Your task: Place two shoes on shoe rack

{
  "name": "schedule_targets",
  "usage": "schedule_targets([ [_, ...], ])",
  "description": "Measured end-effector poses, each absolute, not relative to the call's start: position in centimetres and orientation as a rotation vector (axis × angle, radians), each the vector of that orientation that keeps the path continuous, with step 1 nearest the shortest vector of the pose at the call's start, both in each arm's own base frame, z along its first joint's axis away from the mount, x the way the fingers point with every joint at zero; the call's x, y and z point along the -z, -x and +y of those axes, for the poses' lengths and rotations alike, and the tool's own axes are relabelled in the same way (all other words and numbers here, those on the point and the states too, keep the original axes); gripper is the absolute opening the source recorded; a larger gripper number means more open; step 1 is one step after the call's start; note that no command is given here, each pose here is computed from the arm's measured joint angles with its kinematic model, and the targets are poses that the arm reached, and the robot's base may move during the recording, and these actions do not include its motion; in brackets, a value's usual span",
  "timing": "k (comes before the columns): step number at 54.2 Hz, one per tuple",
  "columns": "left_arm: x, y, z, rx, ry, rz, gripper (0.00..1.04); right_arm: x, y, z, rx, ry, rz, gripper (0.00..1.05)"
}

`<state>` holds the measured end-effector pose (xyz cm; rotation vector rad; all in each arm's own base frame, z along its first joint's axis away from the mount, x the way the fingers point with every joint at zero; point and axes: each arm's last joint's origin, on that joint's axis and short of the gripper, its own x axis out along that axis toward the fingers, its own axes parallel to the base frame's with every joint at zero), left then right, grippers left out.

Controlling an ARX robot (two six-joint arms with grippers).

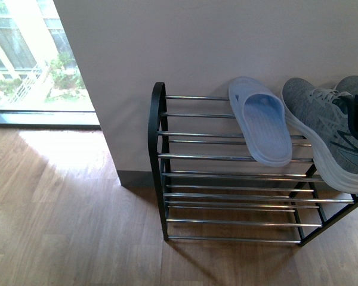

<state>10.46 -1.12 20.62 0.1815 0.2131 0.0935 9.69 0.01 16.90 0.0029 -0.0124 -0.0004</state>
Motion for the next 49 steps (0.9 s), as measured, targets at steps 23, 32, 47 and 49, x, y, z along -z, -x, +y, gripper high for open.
schedule_targets([
  [23, -19.8, -26.2, -8.8, 0.135, -0.057, 0.56, 0.02, -16.9, -9.7, 0.0, -0.002, -0.002, -0.013, 0.96],
  [32, -18.2, -29.7, -11.9, 0.174, -0.099, 0.632, 0.02, -16.9, -9.7, 0.0, -0.002, -0.002, -0.013, 0.96],
  [47, -15.5, -34.3, -19.1, 0.242, -0.206, 0.7, 0.02, -16.9, -9.7, 0.0, -0.002, -0.002, -0.013, 0.96],
  [49, -14.9, -34.7, -19.7, 0.249, -0.22, 0.709, 0.02, -16.9, -9.7, 0.0, -0.002, -0.002, -0.013, 0.96],
])
